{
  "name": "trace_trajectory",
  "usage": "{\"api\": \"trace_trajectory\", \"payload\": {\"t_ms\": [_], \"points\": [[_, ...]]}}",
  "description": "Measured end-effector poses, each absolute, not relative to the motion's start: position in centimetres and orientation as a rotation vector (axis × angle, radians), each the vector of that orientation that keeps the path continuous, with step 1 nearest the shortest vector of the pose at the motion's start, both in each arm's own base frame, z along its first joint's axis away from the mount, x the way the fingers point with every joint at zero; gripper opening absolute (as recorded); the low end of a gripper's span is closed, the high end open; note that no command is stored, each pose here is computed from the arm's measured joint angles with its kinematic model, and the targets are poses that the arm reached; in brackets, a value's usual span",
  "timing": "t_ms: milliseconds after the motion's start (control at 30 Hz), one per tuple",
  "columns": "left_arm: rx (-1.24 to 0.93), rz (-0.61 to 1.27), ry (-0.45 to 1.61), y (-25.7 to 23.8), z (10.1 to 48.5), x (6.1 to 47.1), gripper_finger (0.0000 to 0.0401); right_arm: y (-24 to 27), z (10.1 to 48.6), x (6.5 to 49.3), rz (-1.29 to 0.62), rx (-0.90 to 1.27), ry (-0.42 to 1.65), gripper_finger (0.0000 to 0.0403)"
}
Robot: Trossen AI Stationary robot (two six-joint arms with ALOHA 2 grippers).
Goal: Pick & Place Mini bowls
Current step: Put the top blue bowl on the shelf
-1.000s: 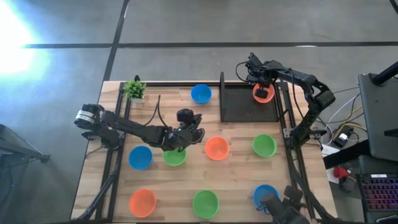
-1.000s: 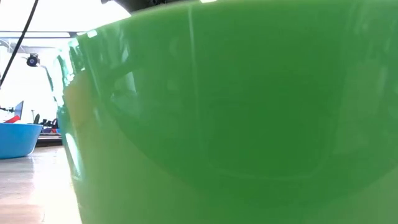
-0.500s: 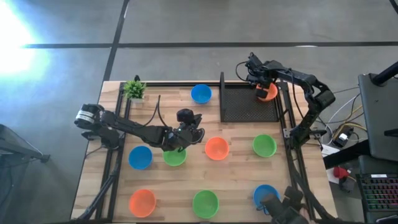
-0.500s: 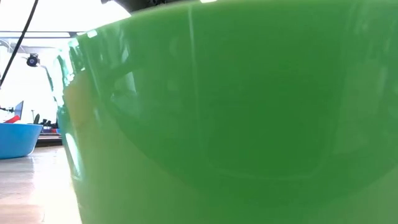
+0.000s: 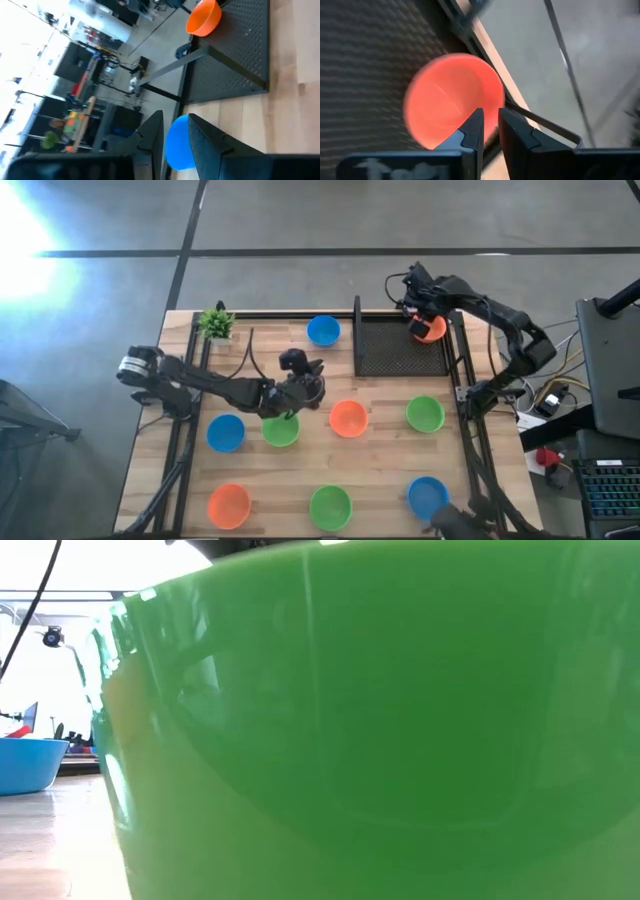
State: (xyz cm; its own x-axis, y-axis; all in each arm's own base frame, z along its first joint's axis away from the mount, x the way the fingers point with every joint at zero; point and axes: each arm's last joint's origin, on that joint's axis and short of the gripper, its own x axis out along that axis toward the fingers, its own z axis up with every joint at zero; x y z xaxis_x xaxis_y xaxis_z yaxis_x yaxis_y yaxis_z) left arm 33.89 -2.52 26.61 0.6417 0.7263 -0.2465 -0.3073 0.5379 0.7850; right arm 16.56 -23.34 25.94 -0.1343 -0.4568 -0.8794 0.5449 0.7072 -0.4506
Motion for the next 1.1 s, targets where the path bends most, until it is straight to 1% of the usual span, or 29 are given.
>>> {"api": "trace_trajectory", "payload": {"t_ms": [267,433,533,733,967,1100], "points": [[0.603,0.568,0.615,0.6,26.6,33.5,0.0090,-19.0,30.4,16.6,-0.848,0.054,1.220,0.0052],[0.429,0.484,0.637,3.4,26.8,32.5,0.0090,-15.8,32.1,16.5,-0.829,0.024,1.105,0.0052],[0.347,0.425,0.649,5.1,26.7,32.2,0.0090,-14.0,32.5,16.5,-0.800,0.009,1.056,0.0052],[0.280,0.378,0.653,8.2,26.6,31.6,0.0090,-11.2,32.7,16.7,-0.743,0.016,0.982,0.0052],[0.281,0.227,0.663,10.9,26.3,30.7,0.0090,-8.7,32.4,16.9,-0.684,0.046,0.932,0.0052],[0.275,0.222,0.663,12.5,26.3,30.1,0.0090,-7.9,32.4,17.3,-0.648,0.037,0.922,0.0052]]}}
